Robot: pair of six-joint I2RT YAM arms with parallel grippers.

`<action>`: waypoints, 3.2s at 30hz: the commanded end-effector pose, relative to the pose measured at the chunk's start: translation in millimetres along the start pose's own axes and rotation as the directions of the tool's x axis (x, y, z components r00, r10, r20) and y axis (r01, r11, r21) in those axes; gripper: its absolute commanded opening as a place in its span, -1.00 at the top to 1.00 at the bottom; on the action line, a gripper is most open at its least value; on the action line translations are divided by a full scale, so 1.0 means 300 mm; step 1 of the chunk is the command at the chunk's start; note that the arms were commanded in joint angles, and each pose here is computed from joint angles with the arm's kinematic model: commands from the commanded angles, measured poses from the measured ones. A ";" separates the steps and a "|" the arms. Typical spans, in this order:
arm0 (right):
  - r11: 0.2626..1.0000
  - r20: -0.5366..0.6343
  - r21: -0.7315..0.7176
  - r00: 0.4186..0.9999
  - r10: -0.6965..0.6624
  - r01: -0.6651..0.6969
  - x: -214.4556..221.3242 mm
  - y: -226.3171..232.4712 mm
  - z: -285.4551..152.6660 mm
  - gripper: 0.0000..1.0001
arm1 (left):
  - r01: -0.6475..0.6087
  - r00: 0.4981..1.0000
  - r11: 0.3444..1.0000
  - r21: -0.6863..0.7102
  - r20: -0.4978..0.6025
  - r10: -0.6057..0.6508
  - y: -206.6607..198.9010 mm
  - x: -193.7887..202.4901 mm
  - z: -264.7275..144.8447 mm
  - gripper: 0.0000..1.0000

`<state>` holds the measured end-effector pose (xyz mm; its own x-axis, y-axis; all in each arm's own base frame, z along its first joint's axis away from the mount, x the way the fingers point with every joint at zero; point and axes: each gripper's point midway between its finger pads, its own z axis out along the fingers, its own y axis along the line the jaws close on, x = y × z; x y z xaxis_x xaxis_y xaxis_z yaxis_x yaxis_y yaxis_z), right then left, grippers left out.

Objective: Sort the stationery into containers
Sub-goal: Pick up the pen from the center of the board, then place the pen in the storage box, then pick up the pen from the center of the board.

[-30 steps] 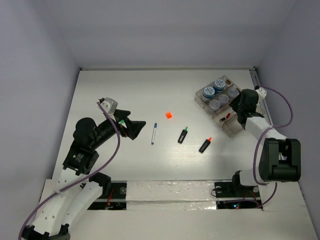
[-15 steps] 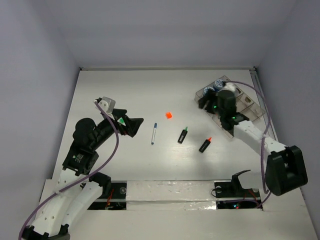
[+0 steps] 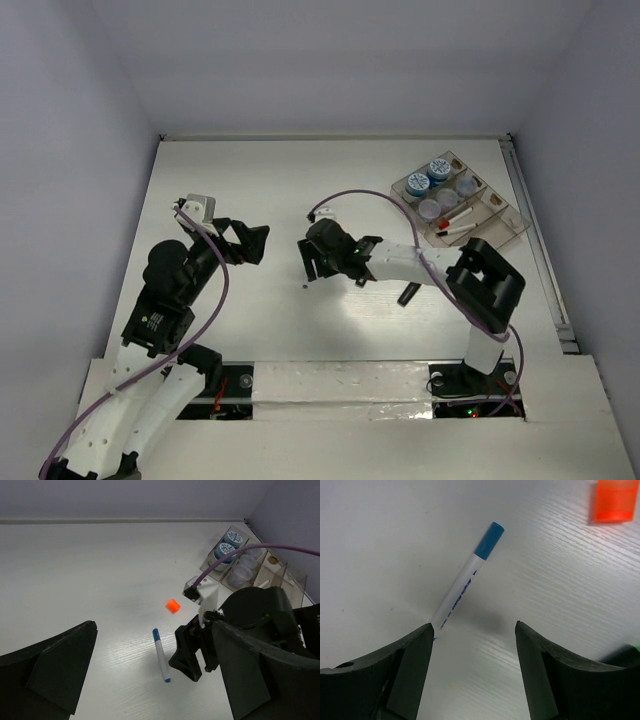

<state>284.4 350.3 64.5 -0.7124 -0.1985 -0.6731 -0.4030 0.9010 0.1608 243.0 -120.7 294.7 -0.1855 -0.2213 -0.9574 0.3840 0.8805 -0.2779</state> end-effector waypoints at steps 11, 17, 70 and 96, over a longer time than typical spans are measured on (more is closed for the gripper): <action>0.979 -0.103 0.144 0.986 -0.132 0.146 0.053 0.025 0.171 -0.19 | -0.009 0.999 0.999 0.033 0.044 0.008 -0.026 -0.051 -0.001 -0.98; 0.967 -0.140 0.192 0.980 -0.140 0.166 0.111 -0.019 0.201 0.40 | -0.008 0.999 0.999 0.043 0.046 0.006 -0.032 -0.054 -0.003 -0.98; 0.593 0.700 0.327 0.610 0.372 -0.736 -0.314 -1.338 -0.495 -0.16 | -0.011 0.999 0.997 0.074 0.041 0.008 -0.049 -0.048 -0.002 -0.98; 0.847 -0.029 0.221 0.865 0.502 -0.484 0.202 -0.654 -0.490 -0.52 | -0.018 0.996 0.993 0.117 0.090 0.008 -0.087 -0.080 -0.047 -0.98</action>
<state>253.0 104.2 97.2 -0.7917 0.2773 -0.5444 0.1146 0.9427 0.3134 228.5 -129.3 305.6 -0.1630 -0.2284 -0.9598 0.4546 0.8460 -0.2786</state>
